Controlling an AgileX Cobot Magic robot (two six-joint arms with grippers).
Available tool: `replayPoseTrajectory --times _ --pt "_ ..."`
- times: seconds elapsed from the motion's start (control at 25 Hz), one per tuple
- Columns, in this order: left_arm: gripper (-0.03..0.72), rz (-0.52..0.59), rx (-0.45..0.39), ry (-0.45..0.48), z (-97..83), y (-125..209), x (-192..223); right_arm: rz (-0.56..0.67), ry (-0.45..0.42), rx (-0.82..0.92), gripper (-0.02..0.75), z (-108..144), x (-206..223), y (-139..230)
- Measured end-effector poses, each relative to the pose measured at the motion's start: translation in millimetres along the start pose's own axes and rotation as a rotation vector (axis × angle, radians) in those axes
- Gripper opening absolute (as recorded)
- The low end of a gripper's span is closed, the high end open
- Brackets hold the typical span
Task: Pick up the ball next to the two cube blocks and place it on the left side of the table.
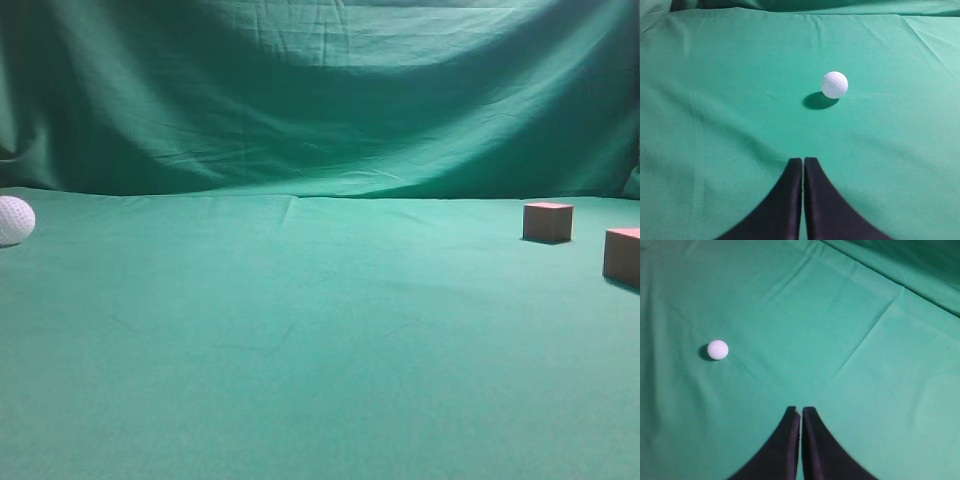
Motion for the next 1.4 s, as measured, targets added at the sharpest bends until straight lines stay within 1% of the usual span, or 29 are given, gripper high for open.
replayPoseTrajectory --times 0.12,0.24,0.44,0.56,0.64,0.8,0.92,1.16,1.28,1.4 --pt "0.000 0.000 0.000 0.000 0.0 0 0 -0.002 -0.042 0.013 0.000 9 -26 16" --pt "0.000 0.000 0.000 0.000 0.0 0 0 0.008 -0.087 0.044 0.000 15 -37 41" --pt "0.000 0.000 0.000 0.000 0.0 0 0 -0.072 -0.088 0.076 0.000 13 -52 88" --pt "0.000 0.000 0.000 0.000 0.0 0 0 -0.091 -0.051 0.069 0.000 6 -59 121" --pt "0.000 0.000 0.000 0.000 0.0 0 0 -0.083 -0.020 0.059 0.000 1 -59 141" --pt "0.000 0.000 0.000 0.000 0.0 0 0 -0.046 0.014 0.064 0.000 -7 -54 170" --pt "0.000 0.000 0.000 0.000 0.0 0 0 -0.065 0.040 0.073 0.000 -11 -58 188" --pt "0.000 0.000 0.000 0.000 0.0 0 0 -0.208 0.089 0.047 0.000 -16 -89 218" --pt "0.000 0.000 0.000 0.000 0.0 0 0 -0.281 0.138 0.067 0.000 -26 -97 239" --pt "0.000 0.000 0.000 0.000 0.0 0 0 -0.350 0.206 0.118 0.000 -40 -99 265"
Point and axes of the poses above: a point on each arm's last joint axis where the gripper is mounted, x pointing out along that axis toward the gripper, z along the wrist's bending axis when the last joint is at zero, y = z × x, the point moved 4 cm from there along x, pointing out along that axis toward the gripper, and after that the axes turned 10 degrees about x, right-handed, at the moved point
